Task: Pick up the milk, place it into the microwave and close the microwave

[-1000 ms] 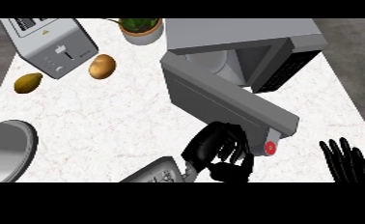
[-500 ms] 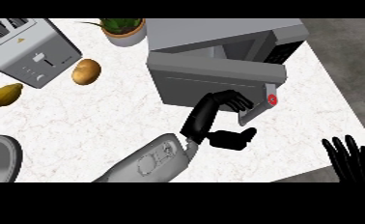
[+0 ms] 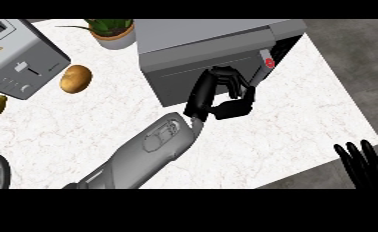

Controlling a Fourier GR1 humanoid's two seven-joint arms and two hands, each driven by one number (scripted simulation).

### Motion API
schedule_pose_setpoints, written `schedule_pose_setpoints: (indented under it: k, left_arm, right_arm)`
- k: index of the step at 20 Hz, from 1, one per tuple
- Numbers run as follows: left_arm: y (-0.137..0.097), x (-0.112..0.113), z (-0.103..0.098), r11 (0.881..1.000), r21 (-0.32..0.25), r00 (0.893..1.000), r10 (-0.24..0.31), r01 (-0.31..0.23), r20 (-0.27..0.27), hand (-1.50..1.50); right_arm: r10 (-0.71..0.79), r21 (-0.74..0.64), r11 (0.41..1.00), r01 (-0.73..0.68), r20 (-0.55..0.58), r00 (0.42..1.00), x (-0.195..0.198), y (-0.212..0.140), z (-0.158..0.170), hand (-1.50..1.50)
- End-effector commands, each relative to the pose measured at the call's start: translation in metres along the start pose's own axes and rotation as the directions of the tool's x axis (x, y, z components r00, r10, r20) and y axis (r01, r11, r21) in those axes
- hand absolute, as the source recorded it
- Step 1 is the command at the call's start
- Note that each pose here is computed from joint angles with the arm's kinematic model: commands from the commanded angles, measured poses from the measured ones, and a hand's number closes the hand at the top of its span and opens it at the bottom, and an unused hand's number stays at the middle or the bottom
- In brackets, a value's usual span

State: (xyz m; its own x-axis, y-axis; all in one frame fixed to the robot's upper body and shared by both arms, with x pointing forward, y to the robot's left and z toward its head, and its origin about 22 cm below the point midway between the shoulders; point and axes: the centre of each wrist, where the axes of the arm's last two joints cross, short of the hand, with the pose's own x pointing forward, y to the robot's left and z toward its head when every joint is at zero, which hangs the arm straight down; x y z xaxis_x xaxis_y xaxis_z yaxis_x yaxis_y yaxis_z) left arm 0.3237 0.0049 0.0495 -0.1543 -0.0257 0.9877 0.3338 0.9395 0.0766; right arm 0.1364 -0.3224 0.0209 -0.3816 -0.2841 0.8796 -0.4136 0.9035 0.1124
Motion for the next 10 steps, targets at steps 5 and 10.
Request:
schedule_pose_setpoints:
  k: [5,10]
  left_arm:
    - [0.013,0.013,-0.027,0.996,0.070,0.998,0.055,-0.058,0.044,1.50]
    - [0.012,0.010,-0.026,0.995,0.084,0.997,0.053,-0.058,0.062,1.50]
  right_arm:
    - [-0.056,0.020,0.998,0.055,0.022,0.998,0.010,0.003,0.000,-1.50]
    - [-0.052,0.053,0.997,0.051,0.029,0.998,0.020,0.001,-0.006,-1.50]
